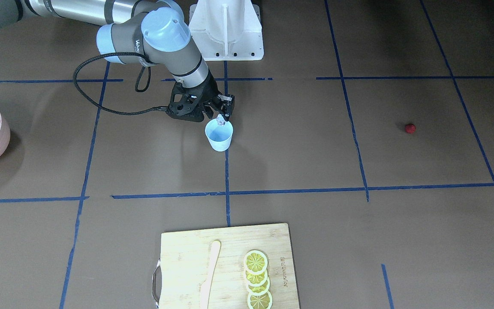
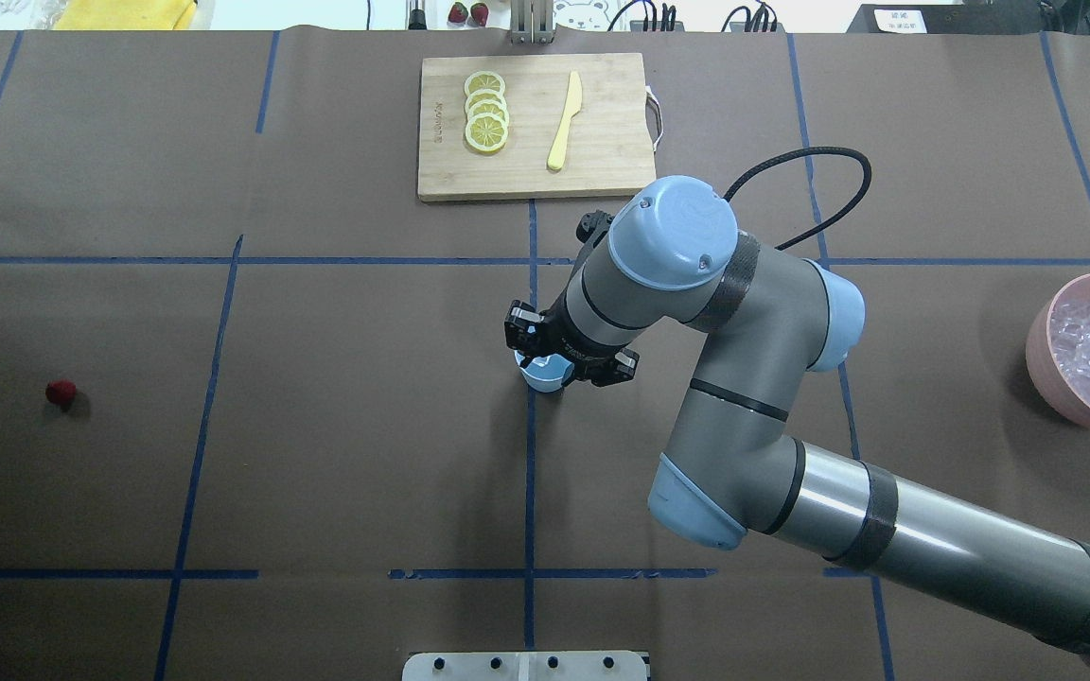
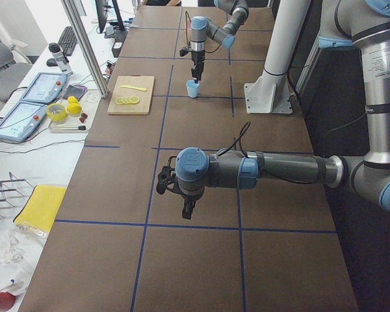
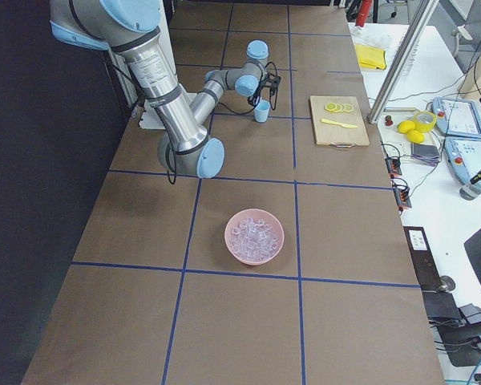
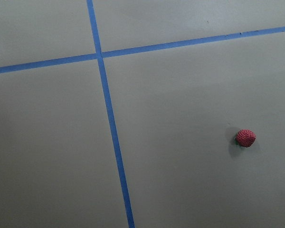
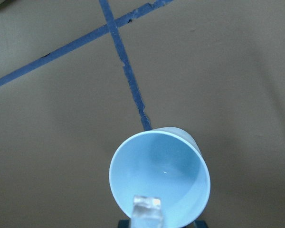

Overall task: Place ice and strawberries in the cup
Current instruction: 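Open the right gripper over the blue cup to drop the ice cube, then move the right gripper back over the pink ice bowl, then lower the right gripper into the bowl and grasp an ice cube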

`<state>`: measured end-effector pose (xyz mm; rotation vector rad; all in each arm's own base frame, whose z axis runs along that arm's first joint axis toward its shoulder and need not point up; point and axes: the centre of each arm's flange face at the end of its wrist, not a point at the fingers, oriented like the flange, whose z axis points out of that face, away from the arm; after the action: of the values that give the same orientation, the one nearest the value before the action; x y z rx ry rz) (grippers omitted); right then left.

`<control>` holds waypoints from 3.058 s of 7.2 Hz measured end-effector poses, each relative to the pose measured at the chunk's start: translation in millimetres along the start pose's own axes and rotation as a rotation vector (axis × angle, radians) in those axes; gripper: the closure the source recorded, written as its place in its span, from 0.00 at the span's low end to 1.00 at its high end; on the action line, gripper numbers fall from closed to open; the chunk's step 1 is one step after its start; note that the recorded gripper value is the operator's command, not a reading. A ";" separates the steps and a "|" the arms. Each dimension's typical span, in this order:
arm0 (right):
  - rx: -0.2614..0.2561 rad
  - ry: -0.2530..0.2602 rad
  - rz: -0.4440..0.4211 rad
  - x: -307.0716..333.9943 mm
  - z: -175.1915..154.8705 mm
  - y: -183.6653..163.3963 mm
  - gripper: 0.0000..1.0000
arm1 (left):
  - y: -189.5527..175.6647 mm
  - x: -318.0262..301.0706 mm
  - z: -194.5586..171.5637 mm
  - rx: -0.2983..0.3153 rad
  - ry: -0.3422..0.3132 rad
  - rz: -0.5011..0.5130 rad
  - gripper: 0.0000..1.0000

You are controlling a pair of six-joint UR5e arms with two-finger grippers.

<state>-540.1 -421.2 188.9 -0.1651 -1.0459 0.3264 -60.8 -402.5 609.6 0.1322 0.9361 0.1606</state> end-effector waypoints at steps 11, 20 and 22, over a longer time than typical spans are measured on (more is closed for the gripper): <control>0.107 0.162 -0.010 285.0 -138.8 -92.7 0.27 | 4.7 -2.8 3.2 -0.008 0.001 -0.008 0.00; 0.015 0.323 -0.193 505.8 -180.7 -188.3 0.12 | 2.4 6.1 -3.9 0.007 0.000 0.010 0.00; 0.006 0.334 -0.201 512.7 -175.4 -192.9 0.11 | 4.6 5.3 -3.0 0.004 0.000 0.005 0.00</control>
<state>-116.7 -423.8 578.2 -0.1035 -0.7235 0.1137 -60.5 -396.8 604.4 0.1386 0.9366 0.1633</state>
